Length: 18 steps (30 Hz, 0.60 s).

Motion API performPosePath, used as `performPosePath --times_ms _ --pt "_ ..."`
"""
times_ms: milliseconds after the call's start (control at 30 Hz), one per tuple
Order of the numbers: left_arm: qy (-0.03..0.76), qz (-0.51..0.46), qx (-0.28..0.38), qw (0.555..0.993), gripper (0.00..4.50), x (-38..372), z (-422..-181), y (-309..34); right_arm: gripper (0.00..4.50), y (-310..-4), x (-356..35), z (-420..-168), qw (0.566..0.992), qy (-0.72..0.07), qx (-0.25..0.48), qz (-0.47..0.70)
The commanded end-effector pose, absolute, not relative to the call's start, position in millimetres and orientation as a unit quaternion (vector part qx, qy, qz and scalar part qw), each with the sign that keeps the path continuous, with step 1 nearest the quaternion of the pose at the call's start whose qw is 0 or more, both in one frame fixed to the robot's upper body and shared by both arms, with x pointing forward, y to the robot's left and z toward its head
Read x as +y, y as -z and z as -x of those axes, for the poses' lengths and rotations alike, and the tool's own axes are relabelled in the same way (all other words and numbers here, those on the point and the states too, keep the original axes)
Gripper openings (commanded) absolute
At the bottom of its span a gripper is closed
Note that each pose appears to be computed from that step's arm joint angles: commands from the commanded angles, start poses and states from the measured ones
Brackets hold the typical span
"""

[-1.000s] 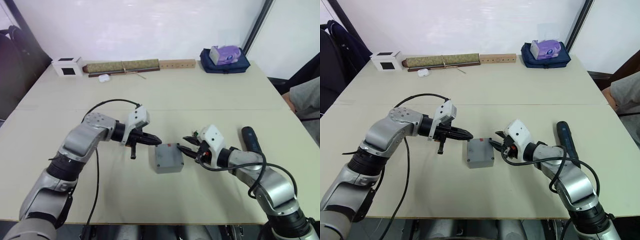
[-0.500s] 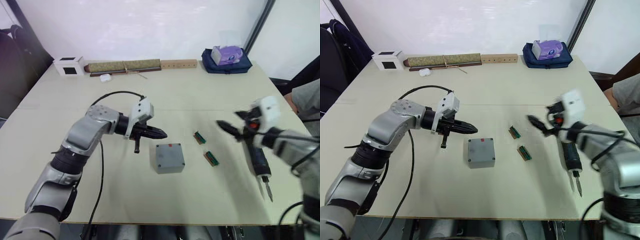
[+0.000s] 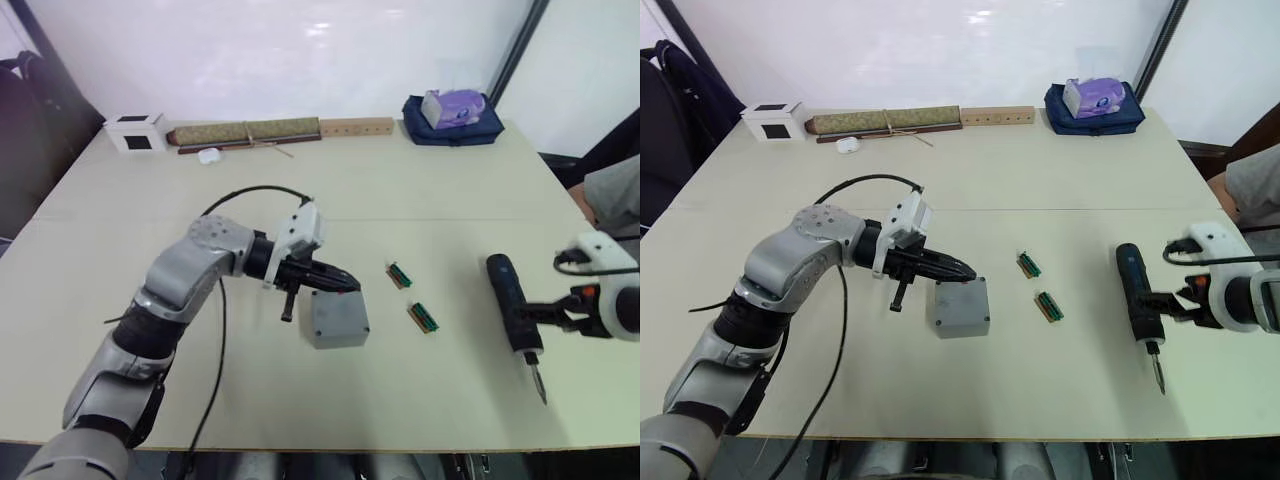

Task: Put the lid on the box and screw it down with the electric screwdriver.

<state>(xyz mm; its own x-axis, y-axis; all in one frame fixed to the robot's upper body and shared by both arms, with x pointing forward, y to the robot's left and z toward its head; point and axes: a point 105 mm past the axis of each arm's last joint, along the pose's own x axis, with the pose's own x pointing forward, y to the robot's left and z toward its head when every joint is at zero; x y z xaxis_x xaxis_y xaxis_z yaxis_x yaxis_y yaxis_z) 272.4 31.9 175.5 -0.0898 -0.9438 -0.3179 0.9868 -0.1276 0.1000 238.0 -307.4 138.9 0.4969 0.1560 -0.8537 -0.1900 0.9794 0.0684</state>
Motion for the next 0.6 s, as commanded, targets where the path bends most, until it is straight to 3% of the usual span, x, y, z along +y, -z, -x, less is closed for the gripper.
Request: performPosePath --times_ms 33,467,600 --pt "0.738 -0.168 0.038 0.653 0.00 29.8 -265.3 -188.8 4.33 -132.5 -314.0 -242.1 0.863 -0.081 0.498 0.008" --pt "0.726 -0.165 0.046 0.666 0.00 30.4 -265.8 -182.4 4.33 -106.1 -298.8 -257.0 0.843 -0.115 0.526 0.020" --pt "0.720 -0.161 0.048 0.673 0.00 31.3 -265.5 -181.4 3.30 -103.1 -293.0 -255.0 0.834 -0.134 0.535 0.031"
